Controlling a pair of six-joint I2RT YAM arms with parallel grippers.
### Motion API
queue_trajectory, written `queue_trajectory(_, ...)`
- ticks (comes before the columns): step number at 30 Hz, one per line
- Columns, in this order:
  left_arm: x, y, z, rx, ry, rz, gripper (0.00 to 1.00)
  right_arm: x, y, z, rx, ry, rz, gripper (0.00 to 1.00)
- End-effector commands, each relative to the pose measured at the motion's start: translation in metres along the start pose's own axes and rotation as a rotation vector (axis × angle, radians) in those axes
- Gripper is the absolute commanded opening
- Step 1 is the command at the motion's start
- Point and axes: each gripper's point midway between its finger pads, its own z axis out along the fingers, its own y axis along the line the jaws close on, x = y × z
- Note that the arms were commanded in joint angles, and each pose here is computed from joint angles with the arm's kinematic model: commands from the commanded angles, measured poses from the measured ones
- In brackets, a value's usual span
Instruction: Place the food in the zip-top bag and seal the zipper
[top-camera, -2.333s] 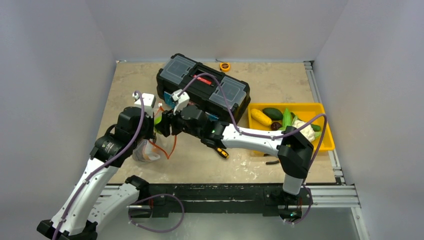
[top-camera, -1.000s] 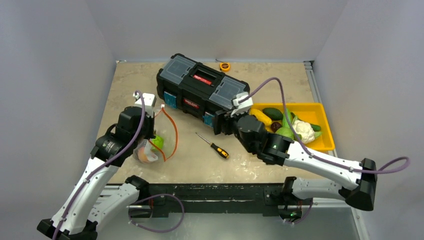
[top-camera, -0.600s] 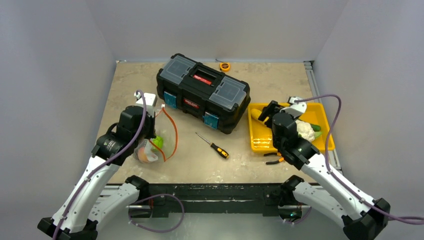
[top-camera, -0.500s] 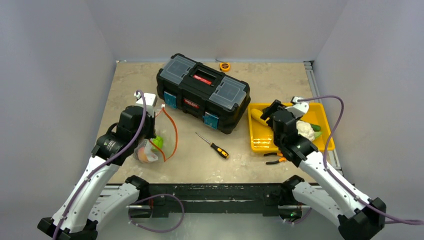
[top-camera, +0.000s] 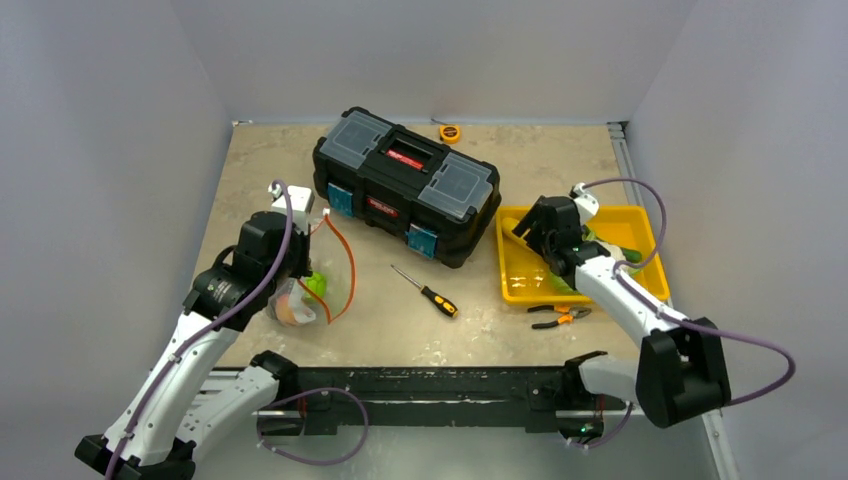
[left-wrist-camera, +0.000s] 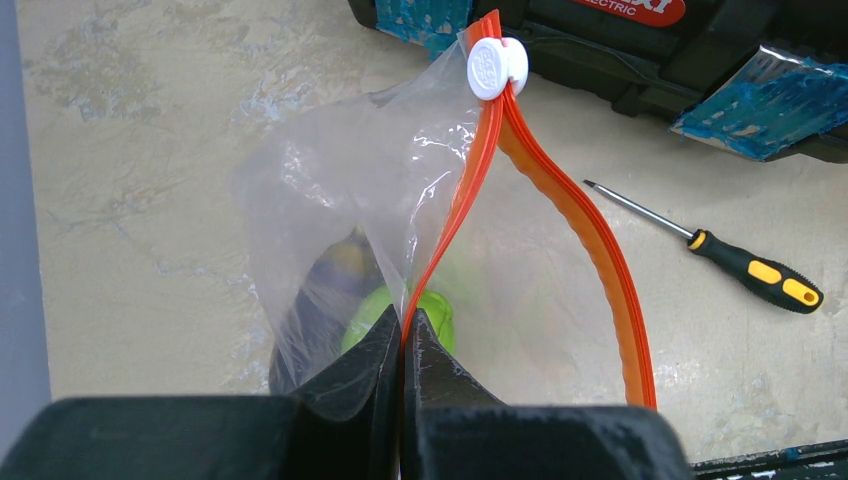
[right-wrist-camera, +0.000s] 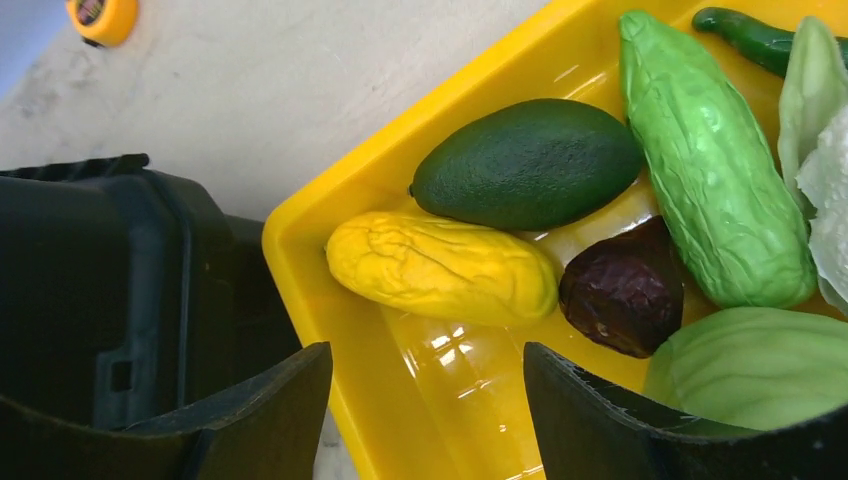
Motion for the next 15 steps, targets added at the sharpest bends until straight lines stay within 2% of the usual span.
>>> queue_trajectory(1, -0.007, -0.003, 0.000, 0.010, -0.032, -0.021, 0.00, -0.022, 0.016, 0.009, 0.003, -0.028, -0.039, 0.70)
queue_trajectory(7, -0.008, -0.005, 0.000, 0.019, -0.033, -0.020, 0.00, -0.005, 0.019, 0.023, -0.050, 0.067, 0.003, 0.71)
queue_trajectory(9, -0.008, -0.005, 0.000, 0.020, -0.035, -0.021, 0.00, -0.004, 0.022, 0.024, -0.069, 0.065, 0.045, 0.76)
queue_trajectory(11, -0.008, -0.005, 0.000, 0.020, -0.032, -0.020, 0.00, -0.004, 0.025, 0.025, -0.087, 0.062, 0.096, 0.87)
queue_trajectory(15, -0.008, -0.005, 0.000, 0.020, -0.032, -0.020, 0.00, 0.000, 0.023, 0.030, -0.083, 0.080, 0.218, 0.90)
